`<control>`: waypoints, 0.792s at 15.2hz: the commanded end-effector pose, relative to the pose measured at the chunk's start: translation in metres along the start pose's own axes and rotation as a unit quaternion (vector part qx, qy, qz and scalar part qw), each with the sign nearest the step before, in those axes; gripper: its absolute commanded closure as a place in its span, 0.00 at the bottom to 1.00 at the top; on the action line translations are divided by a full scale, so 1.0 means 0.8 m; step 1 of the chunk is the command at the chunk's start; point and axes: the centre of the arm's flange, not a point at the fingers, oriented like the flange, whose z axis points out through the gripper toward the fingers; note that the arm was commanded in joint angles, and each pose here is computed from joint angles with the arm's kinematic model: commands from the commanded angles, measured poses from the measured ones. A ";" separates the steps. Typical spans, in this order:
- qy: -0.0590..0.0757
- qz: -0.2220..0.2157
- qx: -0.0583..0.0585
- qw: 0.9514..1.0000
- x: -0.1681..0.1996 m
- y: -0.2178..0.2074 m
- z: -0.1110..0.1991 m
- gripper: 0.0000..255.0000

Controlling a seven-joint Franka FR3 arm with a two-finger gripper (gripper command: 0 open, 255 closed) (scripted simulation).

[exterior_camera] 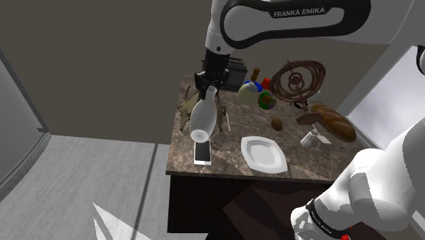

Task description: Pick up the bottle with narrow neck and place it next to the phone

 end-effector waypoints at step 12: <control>0.000 0.001 0.000 1.000 0.000 -0.152 0.026 1.00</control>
